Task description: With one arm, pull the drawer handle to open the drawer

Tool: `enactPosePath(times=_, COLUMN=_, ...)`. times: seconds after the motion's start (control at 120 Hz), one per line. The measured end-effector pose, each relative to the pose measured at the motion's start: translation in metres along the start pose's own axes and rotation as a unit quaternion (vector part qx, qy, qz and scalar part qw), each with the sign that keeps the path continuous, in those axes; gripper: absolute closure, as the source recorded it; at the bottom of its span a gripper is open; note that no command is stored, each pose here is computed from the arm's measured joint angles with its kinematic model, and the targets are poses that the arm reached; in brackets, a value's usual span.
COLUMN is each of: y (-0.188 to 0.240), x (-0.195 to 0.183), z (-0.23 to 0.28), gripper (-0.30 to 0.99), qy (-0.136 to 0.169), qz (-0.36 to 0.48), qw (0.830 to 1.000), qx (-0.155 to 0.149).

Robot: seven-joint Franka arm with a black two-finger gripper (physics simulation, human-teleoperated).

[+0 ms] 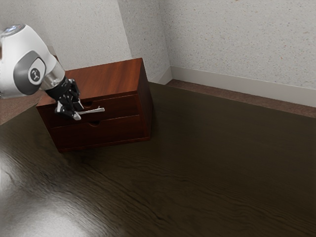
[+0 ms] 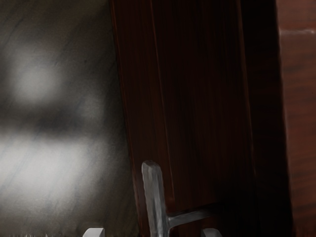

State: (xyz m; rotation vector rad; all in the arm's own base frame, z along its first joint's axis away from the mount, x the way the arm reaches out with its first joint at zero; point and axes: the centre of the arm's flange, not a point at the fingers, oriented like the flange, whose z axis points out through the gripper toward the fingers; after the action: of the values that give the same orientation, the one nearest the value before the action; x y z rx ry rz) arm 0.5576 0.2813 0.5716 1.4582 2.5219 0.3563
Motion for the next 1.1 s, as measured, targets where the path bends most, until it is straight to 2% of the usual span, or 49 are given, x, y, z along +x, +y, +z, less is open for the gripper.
enactPosePath(times=0.65, y=-0.006, x=-0.009, z=0.014, gripper=0.45, qy=0.0, qz=0.023, qw=1.0, qx=-0.019)
enactPosePath(times=1.1, y=-0.045, x=-0.022, z=0.001, gripper=0.46, qy=0.003, qz=0.038, qw=0.999, qx=-0.018)
